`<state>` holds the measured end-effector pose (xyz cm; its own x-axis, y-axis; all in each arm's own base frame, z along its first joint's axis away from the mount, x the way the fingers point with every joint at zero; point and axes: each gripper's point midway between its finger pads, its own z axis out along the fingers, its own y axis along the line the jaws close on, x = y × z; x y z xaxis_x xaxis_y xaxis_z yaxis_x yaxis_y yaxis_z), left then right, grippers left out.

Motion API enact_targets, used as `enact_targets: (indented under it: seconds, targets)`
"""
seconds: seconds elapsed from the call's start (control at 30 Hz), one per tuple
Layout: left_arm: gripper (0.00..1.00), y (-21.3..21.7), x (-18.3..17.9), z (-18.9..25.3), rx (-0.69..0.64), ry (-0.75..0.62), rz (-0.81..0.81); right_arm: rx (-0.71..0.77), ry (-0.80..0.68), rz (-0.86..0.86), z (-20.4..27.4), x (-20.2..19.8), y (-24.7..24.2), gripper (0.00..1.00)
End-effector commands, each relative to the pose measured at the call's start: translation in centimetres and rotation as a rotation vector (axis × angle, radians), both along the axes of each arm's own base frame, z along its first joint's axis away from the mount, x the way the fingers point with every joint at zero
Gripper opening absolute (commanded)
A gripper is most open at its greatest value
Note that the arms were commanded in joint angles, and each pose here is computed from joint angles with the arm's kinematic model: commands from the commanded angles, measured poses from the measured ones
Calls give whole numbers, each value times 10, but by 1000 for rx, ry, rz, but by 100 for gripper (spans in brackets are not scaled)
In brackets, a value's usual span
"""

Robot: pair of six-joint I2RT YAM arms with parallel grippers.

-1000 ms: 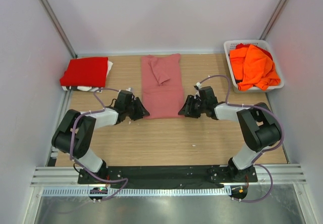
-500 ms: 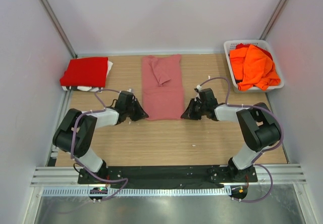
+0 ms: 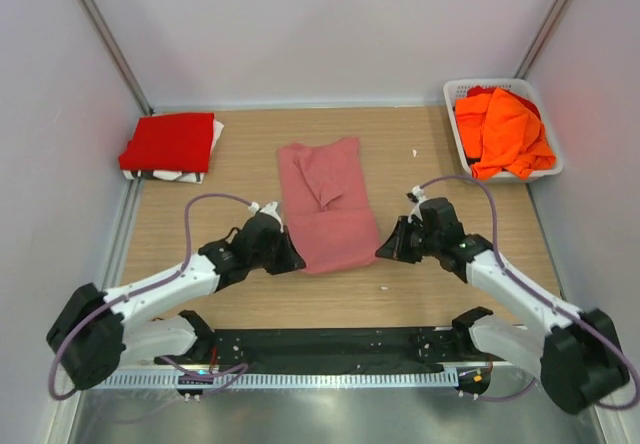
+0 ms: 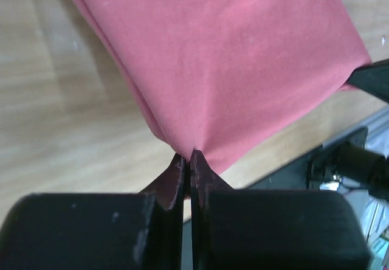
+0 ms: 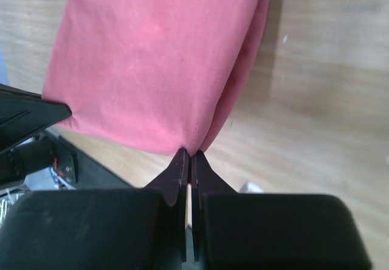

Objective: Fold and stack the t-shirts
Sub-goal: Fold the tshirt

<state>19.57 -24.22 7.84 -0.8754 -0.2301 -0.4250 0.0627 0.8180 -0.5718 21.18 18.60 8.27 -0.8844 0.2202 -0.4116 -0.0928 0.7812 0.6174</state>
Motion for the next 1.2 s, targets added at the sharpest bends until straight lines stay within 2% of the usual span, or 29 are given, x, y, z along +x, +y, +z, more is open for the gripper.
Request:
enact_targets:
  seconds: [0.0,0.17,0.3,0.63,0.87,0.93,0.97,1.03,1.07,1.1,1.13,1.17]
  targets:
    - [0,21,-26,3,56,26,69,-3,46,-24,7,-37,-14,1]
    - [0,39,-44,33,42,-4,77,29,26,-41,29,-53,-19,2]
    - [1,48,-36,57,65,-58,107,21,-15,-49,48,-45,-20,1]
    - [1,49,-13,75,178,-100,131,-72,-97,-42,78,-4,-18,1]
    - [1,44,23,102,185,-128,140,-140,-122,-36,88,40,-8,1]
    - [1,49,44,99,187,-103,160,-165,-156,-58,102,64,-7,1]
    - [2,53,60,106,151,-89,184,-203,-117,-48,88,78,-5,1]
    - [2,54,83,107,114,-57,173,-212,-165,-74,110,117,1,1]
    - [5,50,105,106,96,-30,167,-226,-151,-95,108,139,-3,1]
    - [8,62,130,101,62,14,205,-266,-79,-105,78,166,-3,2]
    - [13,66,151,99,55,18,199,-242,-127,-121,103,206,4,4]
    - [28,63,198,86,52,61,198,-253,-114,-147,103,235,-6,6]
